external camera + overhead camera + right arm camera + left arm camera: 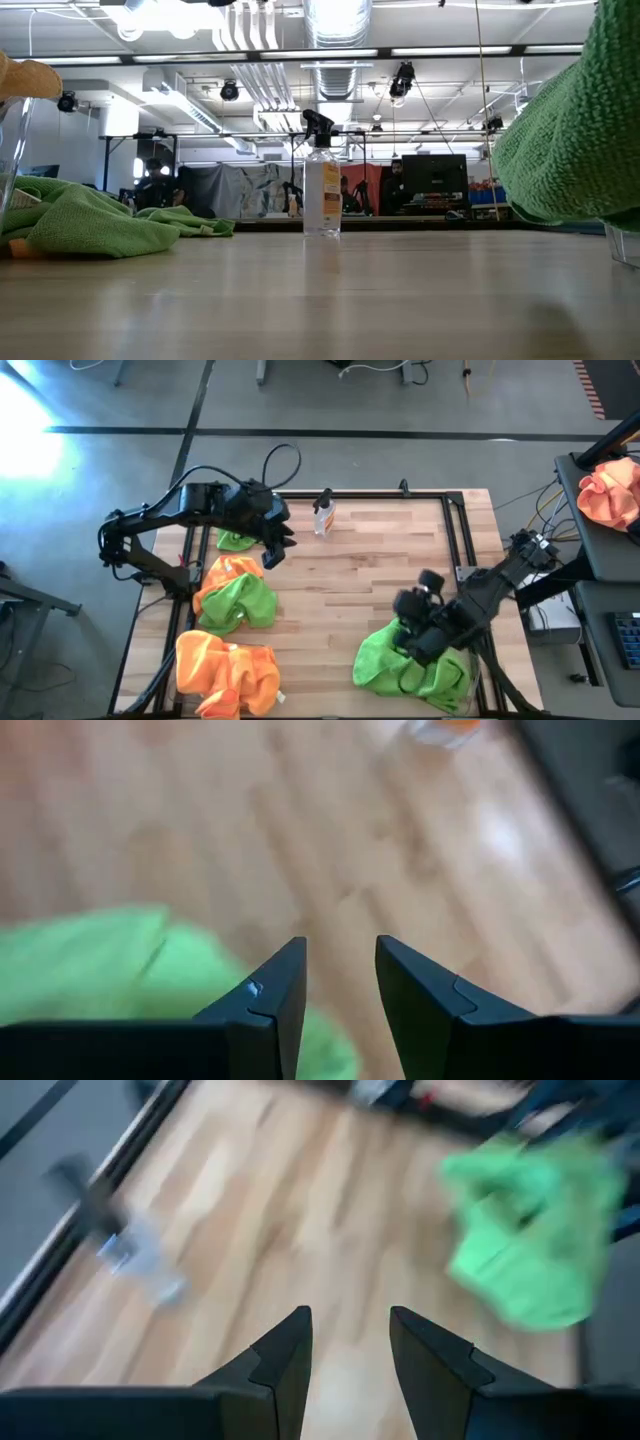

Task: Sort microfiber towel by color & place in baskets
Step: Put the green microfiber cloth into the right transparent bin

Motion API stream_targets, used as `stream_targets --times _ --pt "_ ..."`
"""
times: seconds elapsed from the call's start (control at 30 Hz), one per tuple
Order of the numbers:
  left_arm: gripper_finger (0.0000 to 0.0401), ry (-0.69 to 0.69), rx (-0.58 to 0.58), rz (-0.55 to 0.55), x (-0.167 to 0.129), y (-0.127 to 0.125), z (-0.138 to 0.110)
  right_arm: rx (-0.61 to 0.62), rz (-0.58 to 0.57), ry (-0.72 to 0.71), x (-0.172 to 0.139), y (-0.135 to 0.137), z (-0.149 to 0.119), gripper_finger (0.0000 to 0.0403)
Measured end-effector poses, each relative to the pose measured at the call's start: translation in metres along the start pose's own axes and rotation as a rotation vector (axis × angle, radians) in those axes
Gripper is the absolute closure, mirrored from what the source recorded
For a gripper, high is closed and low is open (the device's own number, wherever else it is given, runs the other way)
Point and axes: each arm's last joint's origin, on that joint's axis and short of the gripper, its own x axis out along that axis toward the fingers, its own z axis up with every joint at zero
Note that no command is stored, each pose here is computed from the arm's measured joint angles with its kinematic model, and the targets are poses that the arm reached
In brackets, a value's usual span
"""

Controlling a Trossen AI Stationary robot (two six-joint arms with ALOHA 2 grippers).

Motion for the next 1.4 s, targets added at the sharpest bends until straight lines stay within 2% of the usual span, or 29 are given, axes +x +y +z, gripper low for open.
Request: stream_targets --times 0.07,0.23,0.43,0.63,0.8,0.9,1.13,1.23,1.4 --pt "0.028 0.081 0.002 0.05 0.0 0.003 -0.008 0.01 -0.047 -0.03 0.006 -0.007 0.009 0.0291" --pt "0.028 0.271 0.06 0.082 -0.005 0.007 -0.026 0.077 -0.106 -0.014 0.022 -0.024 0.029 0.0298" --pt "0.028 0.355 0.173 0.084 -0.023 0.011 -0.039 0.173 -0.149 -0.004 0.037 -0.042 0.047 0.0306" --pt "0.028 0.266 0.336 0.049 -0.055 0.014 -0.05 0.25 -0.169 -0.008 0.047 -0.054 0.059 0.0313" --pt "0.028 0.116 0.399 -0.002 -0.076 0.022 -0.07 0.293 -0.182 -0.025 0.054 -0.064 0.069 0.0317" --pt "0.028 0.035 0.395 -0.038 -0.076 0.03 -0.093 0.301 -0.181 -0.04 0.059 -0.07 0.077 0.0315" --pt "0.028 -0.054 0.37 0.002 -0.062 0.048 -0.149 0.334 -0.168 -0.096 0.071 -0.085 0.096 0.0319" --pt "0.028 -0.106 0.429 0.01 -0.058 0.051 -0.162 0.352 -0.155 -0.131 0.075 -0.091 0.104 0.0322" --pt "0.028 -0.192 0.556 0.028 -0.056 0.052 -0.168 0.376 -0.126 -0.178 0.08 -0.099 0.116 0.0323"
